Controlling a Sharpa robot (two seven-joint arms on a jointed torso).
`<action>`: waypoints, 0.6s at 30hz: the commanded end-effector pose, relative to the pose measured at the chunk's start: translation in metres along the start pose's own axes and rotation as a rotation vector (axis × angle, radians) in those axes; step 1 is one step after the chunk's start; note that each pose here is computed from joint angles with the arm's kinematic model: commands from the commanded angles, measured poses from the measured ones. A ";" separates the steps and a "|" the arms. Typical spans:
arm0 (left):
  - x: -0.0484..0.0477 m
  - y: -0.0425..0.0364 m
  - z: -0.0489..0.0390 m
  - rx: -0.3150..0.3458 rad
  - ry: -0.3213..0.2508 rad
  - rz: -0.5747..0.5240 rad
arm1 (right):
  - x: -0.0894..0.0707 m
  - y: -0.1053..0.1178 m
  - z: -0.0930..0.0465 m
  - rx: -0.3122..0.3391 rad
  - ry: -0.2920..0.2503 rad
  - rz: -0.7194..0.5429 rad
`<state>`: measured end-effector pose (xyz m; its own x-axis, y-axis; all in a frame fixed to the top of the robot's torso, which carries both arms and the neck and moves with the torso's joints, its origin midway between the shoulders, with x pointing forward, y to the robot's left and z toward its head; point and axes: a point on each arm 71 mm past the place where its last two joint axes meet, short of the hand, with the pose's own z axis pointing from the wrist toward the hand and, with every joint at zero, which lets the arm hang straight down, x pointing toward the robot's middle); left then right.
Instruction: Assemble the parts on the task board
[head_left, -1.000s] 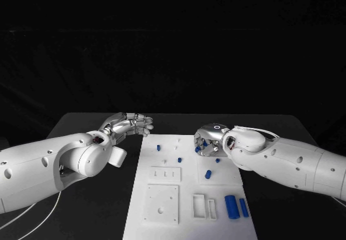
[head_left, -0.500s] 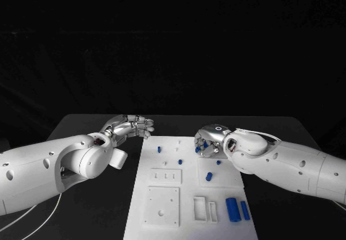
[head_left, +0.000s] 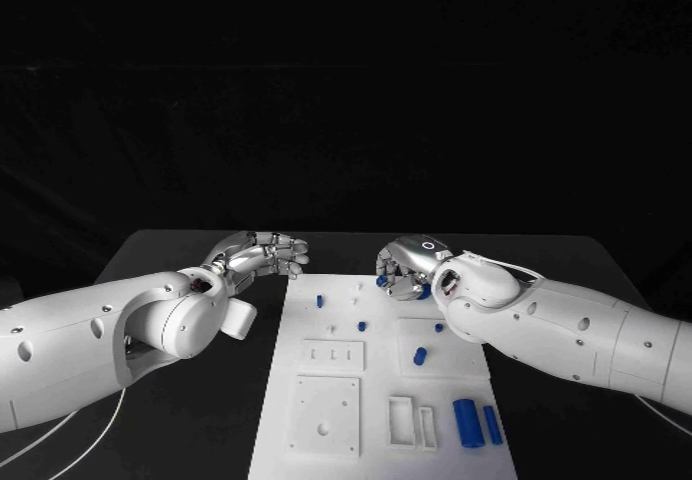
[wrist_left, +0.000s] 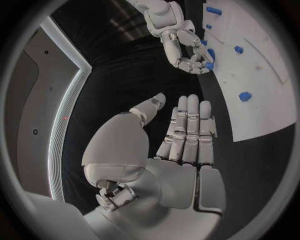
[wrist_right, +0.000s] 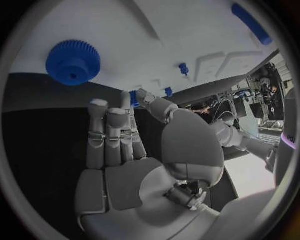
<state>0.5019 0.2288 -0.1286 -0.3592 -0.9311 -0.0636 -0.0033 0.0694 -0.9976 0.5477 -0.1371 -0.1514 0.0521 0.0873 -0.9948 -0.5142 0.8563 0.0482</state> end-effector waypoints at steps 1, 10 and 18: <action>0.0005 -0.0034 0.0004 0.029 -0.012 -0.009 | -0.003 0.003 0.004 0.018 -0.052 0.003; 0.0026 -0.0049 0.0027 0.030 -0.005 -0.009 | 0.001 0.023 0.019 0.013 -0.055 0.004; 0.0014 -0.0047 0.0033 0.028 -0.007 -0.008 | 0.014 0.030 0.023 0.017 -0.023 0.008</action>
<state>0.5040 0.2271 -0.1265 -0.3514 -0.9343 -0.0599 0.0061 0.0617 -0.9981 0.5516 -0.0980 -0.1619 0.0613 0.1187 -0.9910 -0.5099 0.8573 0.0712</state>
